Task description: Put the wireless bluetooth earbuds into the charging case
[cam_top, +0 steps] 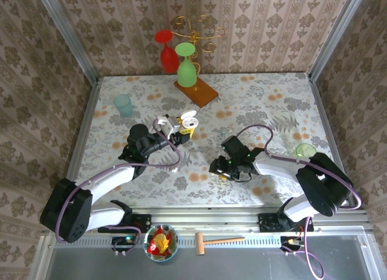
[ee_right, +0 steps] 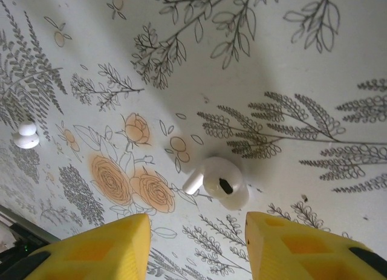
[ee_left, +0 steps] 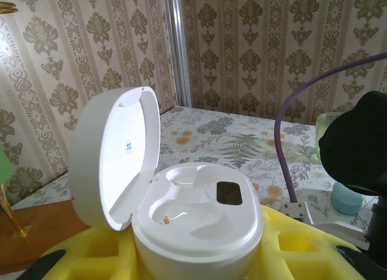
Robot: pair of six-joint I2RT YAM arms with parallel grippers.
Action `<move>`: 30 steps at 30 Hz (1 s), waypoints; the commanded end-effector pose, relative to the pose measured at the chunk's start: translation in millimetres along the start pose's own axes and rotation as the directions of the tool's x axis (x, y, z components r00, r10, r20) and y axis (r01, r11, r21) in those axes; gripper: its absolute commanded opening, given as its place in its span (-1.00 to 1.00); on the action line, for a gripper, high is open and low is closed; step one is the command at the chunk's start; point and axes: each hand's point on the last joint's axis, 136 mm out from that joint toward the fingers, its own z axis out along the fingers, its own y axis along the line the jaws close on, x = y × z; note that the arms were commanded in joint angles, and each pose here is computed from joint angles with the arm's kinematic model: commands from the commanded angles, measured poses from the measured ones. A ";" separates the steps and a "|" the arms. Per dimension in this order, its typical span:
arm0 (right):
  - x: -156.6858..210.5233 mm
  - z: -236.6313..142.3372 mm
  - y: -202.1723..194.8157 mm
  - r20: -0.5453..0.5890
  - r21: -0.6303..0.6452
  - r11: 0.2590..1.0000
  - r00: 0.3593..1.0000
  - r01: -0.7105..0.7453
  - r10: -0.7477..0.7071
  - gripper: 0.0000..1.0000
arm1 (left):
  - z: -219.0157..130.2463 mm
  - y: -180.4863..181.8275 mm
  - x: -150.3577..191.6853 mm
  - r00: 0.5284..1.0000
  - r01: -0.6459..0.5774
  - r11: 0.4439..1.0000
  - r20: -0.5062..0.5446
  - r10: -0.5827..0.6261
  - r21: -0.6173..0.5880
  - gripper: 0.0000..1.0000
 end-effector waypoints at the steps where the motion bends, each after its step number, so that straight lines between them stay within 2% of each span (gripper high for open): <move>1: -6.3 5.6 0.7 0.018 0.010 1.000 1.000 -0.008 0.008 -0.09 | -1.9 0.7 -14.6 0.998 -0.045 0.999 0.043 0.045 0.001 -0.89; 13: -19.7 8.5 4.6 0.019 0.053 0.997 0.998 0.054 -0.055 -0.20 | -2.7 1.1 -15.3 0.998 -0.048 0.999 0.037 0.048 -0.003 -0.89; 21: -27.2 -6.8 -4.4 0.034 0.168 0.979 0.992 0.112 -0.119 -0.18 | -3.8 3.0 -16.4 0.997 -0.058 0.998 0.042 0.059 -0.018 -0.89; 26: -25.0 -10.1 -0.9 -0.006 0.202 0.975 0.995 0.095 -0.096 -0.17 | -3.8 5.3 -13.5 0.997 -0.068 0.997 0.039 0.069 -0.028 -0.89; 30: -20.9 -7.3 1.1 -0.085 0.240 0.965 0.993 0.102 -0.084 -0.25 | -3.5 5.2 -15.0 0.996 -0.070 0.997 0.049 0.071 -0.028 -0.89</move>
